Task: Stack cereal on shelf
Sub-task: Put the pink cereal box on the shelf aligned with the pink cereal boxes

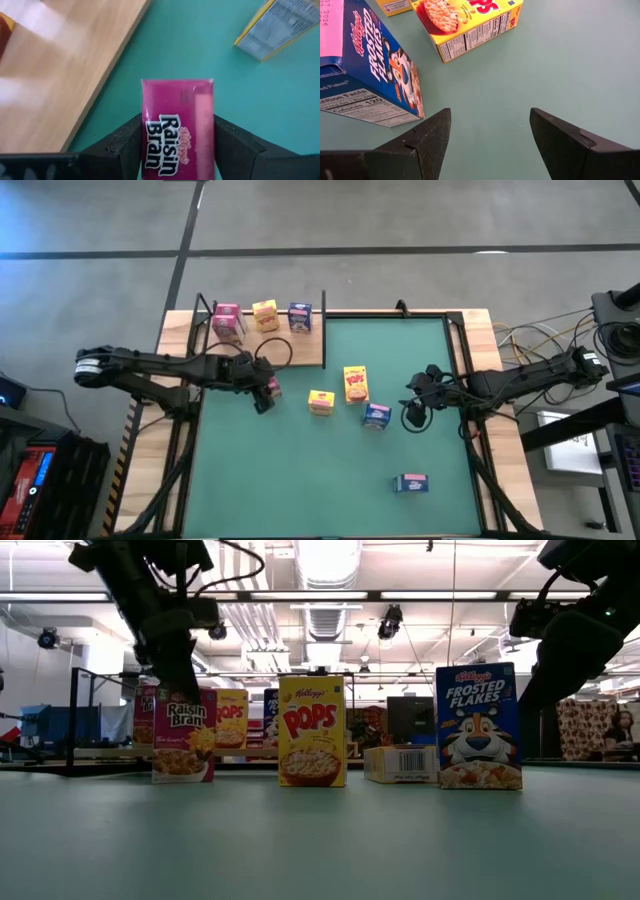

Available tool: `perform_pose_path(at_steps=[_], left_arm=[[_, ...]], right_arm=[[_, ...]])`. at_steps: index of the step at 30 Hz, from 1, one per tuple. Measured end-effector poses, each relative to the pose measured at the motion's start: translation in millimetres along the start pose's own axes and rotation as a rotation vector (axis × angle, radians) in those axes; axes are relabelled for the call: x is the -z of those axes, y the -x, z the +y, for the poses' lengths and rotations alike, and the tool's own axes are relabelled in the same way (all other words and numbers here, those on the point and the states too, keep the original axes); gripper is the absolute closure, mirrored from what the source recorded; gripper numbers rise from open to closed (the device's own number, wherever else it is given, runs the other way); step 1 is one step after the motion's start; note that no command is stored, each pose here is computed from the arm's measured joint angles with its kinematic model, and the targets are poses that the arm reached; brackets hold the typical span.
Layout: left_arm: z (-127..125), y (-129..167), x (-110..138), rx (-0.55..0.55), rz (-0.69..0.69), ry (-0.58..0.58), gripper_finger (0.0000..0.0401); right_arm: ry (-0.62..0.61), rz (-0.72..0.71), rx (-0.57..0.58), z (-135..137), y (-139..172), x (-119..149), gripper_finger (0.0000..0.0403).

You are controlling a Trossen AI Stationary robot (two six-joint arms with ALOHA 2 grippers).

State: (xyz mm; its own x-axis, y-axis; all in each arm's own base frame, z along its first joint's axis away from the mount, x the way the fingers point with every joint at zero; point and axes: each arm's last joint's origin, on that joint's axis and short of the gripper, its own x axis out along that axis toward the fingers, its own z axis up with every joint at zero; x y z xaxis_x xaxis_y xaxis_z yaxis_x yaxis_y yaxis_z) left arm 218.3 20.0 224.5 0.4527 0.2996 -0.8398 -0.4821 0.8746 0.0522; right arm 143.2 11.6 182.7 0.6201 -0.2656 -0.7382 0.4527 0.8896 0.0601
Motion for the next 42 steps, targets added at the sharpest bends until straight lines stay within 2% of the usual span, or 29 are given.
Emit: perform_pose_path(at_steps=[4, 10, 14, 19, 22, 25, 27, 31, 33, 38, 42], left_arm=[[1, 14, -10, 0.000, 0.001, 0.046, 0.0186], [3, 34, -19, -0.024, 0.046, 0.249, 0.0140], [3, 43, -27, -0.042, 0.073, 0.315, 0.0117], [-1, 44, -35, -0.044, 0.147, 0.478, 0.0101], [-4, 41, -39, -0.081, 0.204, 0.567, 0.0099], [-6, 39, -45, -0.133, 0.261, 0.568, 0.0099], [-9, 36, -49, -0.156, 0.300, 0.524, 0.0099], [-15, 29, -58, -0.122, 0.348, 0.275, 0.0099], [-15, 25, -61, -0.111, 0.362, 0.188, 0.0099], [-6, 19, -58, -0.122, 0.395, 0.161, 0.0099], [3, 13, -53, -0.123, 0.423, 0.226, 0.0099]], right_arm=[[0.000, 0.000, 0.000, 0, 0, 0, 0.0142], [0.000, 0.000, 0.000, 0, 0, 0, 0.0142], [0.000, 0.000, 0.000, 0, 0, 0, 0.0142], [0.000, 0.000, 0.000, 0, 0, 0, 0.0142], [0.000, 0.000, 0.000, 0, 0, 0, 0.0142], [0.000, 0.000, 0.000, 0, 0, 0, 0.0142], [0.000, 0.000, 0.000, 0, 0, 0, 0.0142], [0.000, 0.000, 0.000, 0, 0, 0, 0.0142], [0.000, 0.000, 0.000, 0, 0, 0, 0.0142], [0.000, 0.000, 0.000, 0, 0, 0, 0.0142], [0.000, 0.000, 0.000, 0, 0, 0, 0.0142]])
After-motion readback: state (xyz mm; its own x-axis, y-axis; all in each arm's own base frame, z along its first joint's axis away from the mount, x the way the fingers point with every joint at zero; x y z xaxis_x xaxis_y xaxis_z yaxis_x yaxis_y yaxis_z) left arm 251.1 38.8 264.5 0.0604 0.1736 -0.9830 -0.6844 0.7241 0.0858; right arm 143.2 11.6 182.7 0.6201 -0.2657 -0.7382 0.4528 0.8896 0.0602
